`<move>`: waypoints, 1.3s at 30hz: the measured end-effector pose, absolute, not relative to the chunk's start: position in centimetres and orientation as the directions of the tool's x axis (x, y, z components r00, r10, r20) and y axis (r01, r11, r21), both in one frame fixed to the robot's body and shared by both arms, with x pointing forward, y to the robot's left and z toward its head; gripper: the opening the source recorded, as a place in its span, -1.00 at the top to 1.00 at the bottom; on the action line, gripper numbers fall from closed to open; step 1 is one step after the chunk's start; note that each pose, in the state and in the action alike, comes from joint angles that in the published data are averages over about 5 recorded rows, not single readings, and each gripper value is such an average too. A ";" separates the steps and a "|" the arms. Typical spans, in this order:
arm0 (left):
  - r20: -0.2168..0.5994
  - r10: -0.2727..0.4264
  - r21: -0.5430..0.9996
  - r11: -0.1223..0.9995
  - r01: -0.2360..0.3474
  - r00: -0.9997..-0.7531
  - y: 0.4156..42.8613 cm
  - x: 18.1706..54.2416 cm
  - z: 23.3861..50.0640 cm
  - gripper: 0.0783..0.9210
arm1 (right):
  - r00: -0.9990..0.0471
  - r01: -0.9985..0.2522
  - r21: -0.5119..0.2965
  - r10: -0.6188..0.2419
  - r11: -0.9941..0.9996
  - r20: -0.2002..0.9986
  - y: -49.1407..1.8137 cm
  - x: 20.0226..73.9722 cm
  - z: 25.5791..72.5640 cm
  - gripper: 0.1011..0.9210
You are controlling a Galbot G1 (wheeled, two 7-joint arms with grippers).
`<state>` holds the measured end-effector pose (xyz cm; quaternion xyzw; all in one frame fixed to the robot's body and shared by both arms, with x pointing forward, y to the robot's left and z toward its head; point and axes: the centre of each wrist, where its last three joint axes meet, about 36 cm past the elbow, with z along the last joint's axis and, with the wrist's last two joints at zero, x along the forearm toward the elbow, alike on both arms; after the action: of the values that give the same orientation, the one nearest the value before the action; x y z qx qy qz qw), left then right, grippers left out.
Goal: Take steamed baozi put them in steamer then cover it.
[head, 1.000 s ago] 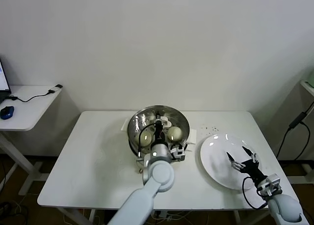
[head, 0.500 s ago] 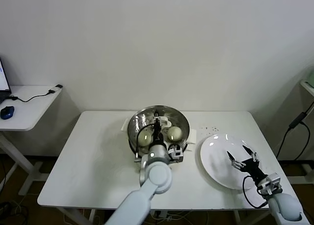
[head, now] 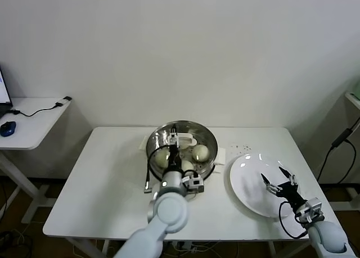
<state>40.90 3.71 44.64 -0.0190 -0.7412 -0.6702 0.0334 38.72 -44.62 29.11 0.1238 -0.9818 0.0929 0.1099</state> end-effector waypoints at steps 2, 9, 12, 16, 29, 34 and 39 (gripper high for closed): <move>0.069 -0.011 0.990 0.121 0.067 -0.998 4.3 40.2 45.0 -0.76 | -0.945 -0.261 -0.157 -0.220 0.952 0.241 -44.6 38.7 29.2 -0.76; 0.034 -0.008 0.976 0.216 0.032 -0.999 6.9 38.0 46.2 -0.77 | -0.947 -0.254 -0.158 -0.211 0.954 0.243 -44.3 38.7 29.5 -0.76; 0.025 -0.020 0.963 0.271 0.018 -0.999 8.5 37.2 46.7 -0.77 | -0.949 -0.247 -0.158 -0.206 0.956 0.238 -44.1 38.6 29.6 -0.76; 0.036 -0.048 0.931 0.364 0.016 -0.998 10.9 36.5 47.0 -0.77 | -0.954 -0.233 -0.150 -0.196 0.961 0.229 -43.7 38.4 29.8 -0.76; 0.171 -0.052 0.645 0.761 0.072 -0.984 20.7 34.4 44.4 -0.77 | -0.971 -0.186 -0.136 -0.161 0.973 0.177 -41.8 37.5 30.8 -0.76; 0.130 -0.021 0.475 0.879 0.044 -0.991 24.1 33.2 42.6 -0.77 | -0.973 -0.182 -0.128 -0.160 0.975 0.166 -41.2 37.0 31.1 -0.76; 0.094 -0.028 0.342 0.940 0.006 -0.995 26.4 31.8 40.4 -0.77 | -0.974 -0.181 -0.114 -0.162 0.977 0.157 -40.7 36.4 31.3 -0.76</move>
<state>31.82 26.42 40.45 0.0056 -0.9836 -0.1734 0.0487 36.35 -40.68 31.29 0.0867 -0.9915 0.0639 0.0735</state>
